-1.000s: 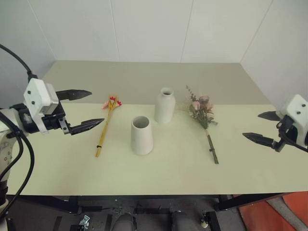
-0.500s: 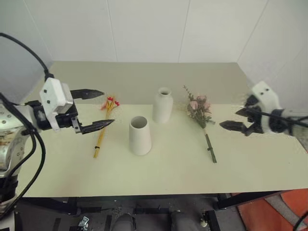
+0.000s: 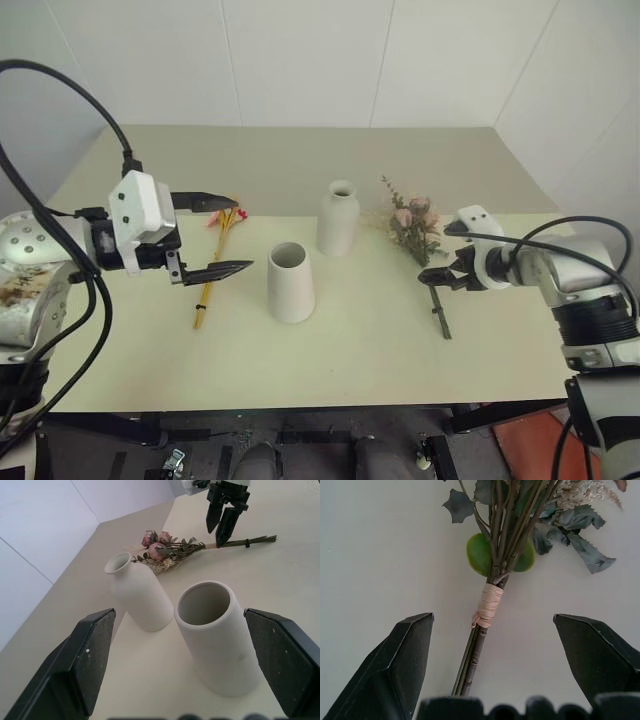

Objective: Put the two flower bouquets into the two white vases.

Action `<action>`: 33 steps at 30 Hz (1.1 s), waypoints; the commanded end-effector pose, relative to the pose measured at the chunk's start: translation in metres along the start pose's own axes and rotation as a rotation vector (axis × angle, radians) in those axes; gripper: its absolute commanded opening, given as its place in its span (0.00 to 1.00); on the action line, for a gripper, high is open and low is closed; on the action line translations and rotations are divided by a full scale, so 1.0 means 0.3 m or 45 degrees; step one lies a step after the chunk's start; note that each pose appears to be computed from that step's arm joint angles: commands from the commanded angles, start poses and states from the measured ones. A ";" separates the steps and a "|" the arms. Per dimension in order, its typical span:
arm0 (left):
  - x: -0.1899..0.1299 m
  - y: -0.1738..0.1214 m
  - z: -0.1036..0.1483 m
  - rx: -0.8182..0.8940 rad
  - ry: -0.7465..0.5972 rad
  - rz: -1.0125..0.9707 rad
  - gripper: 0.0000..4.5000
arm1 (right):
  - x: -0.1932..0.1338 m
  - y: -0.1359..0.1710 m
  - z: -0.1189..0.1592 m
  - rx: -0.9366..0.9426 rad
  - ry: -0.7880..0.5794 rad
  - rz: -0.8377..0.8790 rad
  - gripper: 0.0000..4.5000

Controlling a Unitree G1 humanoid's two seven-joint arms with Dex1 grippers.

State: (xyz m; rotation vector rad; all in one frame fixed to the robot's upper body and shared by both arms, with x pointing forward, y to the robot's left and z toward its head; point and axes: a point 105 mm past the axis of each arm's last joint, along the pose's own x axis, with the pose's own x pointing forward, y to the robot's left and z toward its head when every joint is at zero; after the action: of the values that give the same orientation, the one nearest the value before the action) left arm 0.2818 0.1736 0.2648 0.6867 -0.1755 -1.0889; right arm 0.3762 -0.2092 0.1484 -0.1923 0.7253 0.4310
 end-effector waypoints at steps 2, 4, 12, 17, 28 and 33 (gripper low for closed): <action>-0.008 0.001 0.027 0.041 -0.020 0.020 1.00 | 0.003 -0.010 0.066 -0.024 -0.088 -0.028 0.91; -0.013 0.000 0.024 0.042 -0.008 0.027 1.00 | 0.012 -0.021 0.083 -0.013 -0.114 -0.050 0.79; -0.022 -0.006 0.018 0.029 0.000 0.044 1.00 | 0.040 -0.014 0.064 0.020 -0.038 0.015 0.17; -0.020 -0.003 0.013 0.031 0.008 0.051 1.00 | 0.055 -0.022 0.083 0.027 -0.068 -0.025 0.04; -0.035 0.021 0.009 0.037 0.015 0.085 1.00 | -0.290 -0.061 0.563 -0.231 -1.348 -0.738 0.04; -0.044 0.040 0.006 0.012 -0.015 0.134 1.00 | -0.350 0.074 0.653 0.099 -1.802 -0.343 0.04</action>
State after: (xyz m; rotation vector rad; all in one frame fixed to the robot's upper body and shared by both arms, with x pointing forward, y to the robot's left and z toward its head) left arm 0.2864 0.1861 0.2607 0.6540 -0.1587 -1.0205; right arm 0.4273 -0.1611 0.3388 0.0100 -0.5384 0.1621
